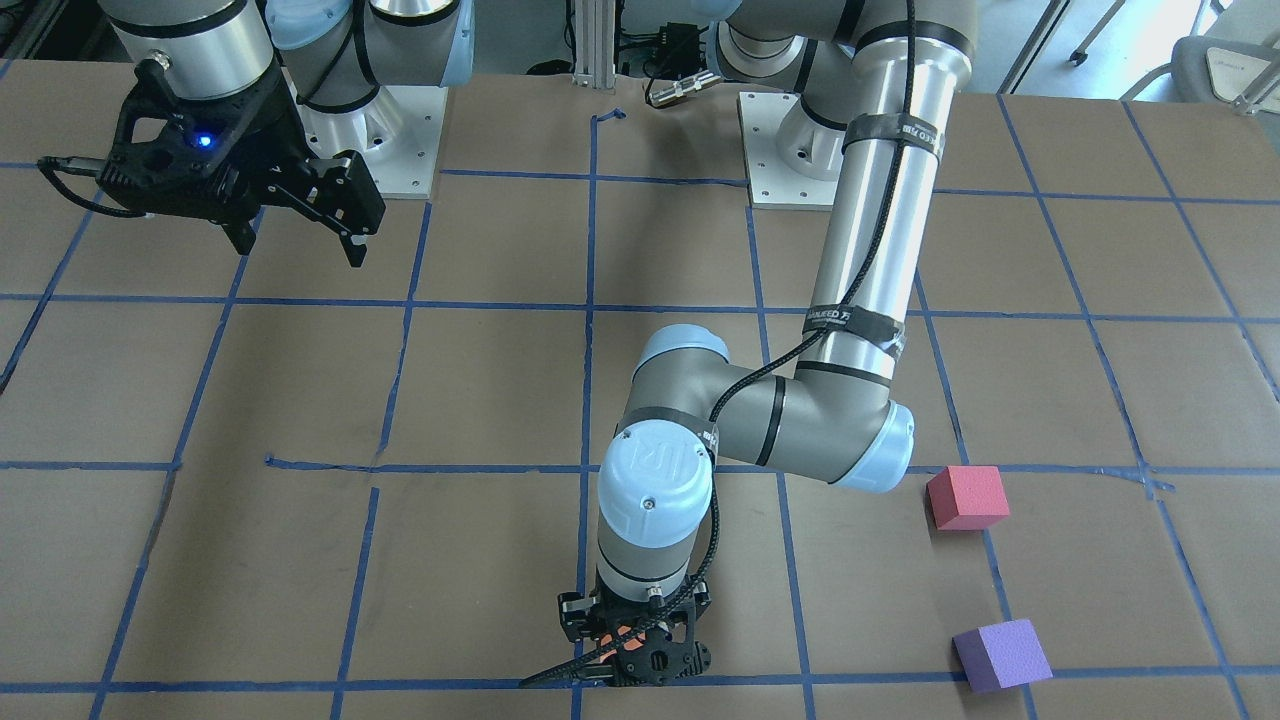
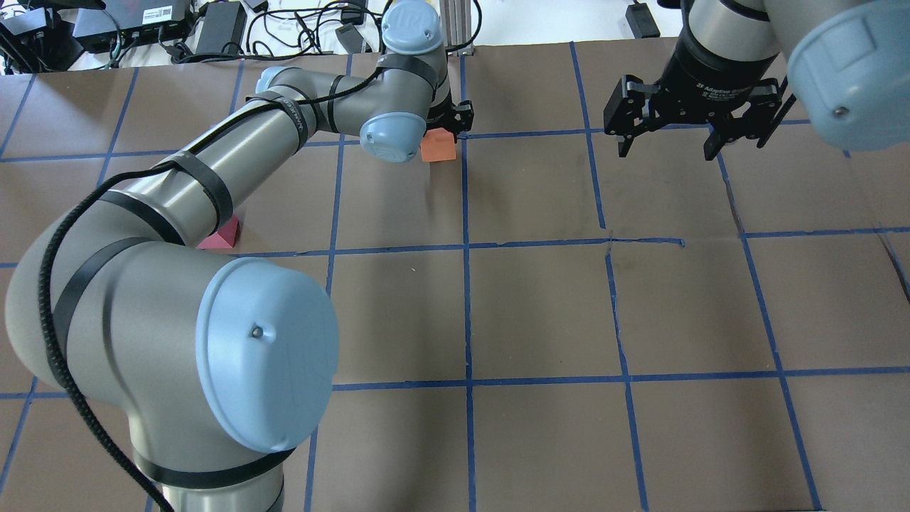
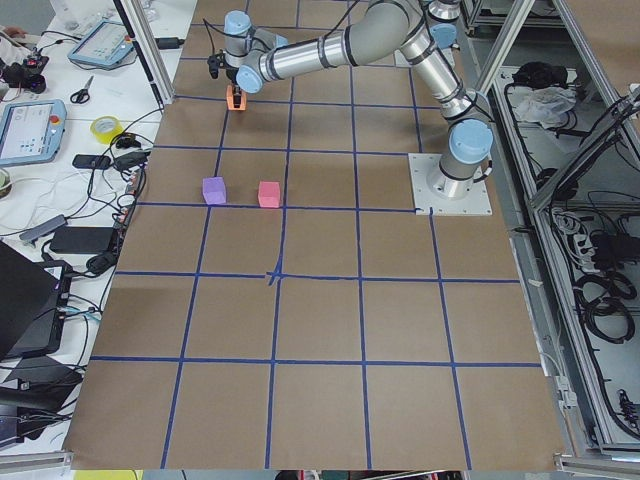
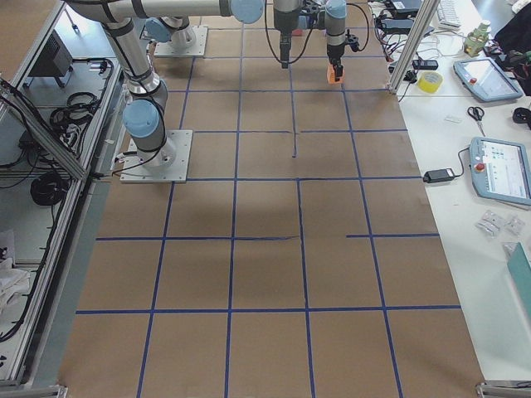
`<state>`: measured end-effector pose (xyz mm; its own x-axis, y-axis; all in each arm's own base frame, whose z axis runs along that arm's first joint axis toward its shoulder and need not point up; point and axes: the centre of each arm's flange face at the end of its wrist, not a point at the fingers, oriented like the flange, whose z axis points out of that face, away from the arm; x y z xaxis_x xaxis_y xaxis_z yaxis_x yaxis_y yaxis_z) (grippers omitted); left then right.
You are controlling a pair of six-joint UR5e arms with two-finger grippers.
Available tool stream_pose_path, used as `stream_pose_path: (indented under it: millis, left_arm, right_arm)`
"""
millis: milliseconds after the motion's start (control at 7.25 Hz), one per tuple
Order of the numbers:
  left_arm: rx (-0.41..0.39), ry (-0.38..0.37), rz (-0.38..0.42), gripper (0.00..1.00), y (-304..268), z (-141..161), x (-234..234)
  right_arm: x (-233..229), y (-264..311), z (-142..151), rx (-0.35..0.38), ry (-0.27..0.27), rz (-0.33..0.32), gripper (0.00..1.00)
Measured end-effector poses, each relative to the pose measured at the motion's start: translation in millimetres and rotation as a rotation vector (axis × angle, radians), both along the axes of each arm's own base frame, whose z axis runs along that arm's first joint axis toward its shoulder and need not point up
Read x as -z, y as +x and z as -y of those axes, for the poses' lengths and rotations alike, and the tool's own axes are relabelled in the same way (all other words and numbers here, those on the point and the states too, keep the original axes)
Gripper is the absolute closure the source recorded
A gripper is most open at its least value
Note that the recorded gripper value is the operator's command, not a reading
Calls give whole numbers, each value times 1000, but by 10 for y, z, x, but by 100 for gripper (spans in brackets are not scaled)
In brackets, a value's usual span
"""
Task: Arrange blocks in a line
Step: 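Carry the orange cube with the left gripper between the purple and pink cubes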
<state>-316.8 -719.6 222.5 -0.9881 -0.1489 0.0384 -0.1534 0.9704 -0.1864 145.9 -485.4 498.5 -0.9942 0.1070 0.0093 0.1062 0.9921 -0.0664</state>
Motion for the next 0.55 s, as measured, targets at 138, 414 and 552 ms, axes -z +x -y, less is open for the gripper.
stream_pose_path:
  millis: [138,414,552]
  left_arm:
    - [-21,12,7,99,286,41,-227]
    - [-74,51,-54,99,1160,178,-624]
    - [-81,67,-67,99,1567,204,-728]
  right_arm:
    - [1,0,1,0,1,0,0]
    - [-3,0,0,0,0,0,0]
    - [-8,1,-4,-1,-1,0,0]
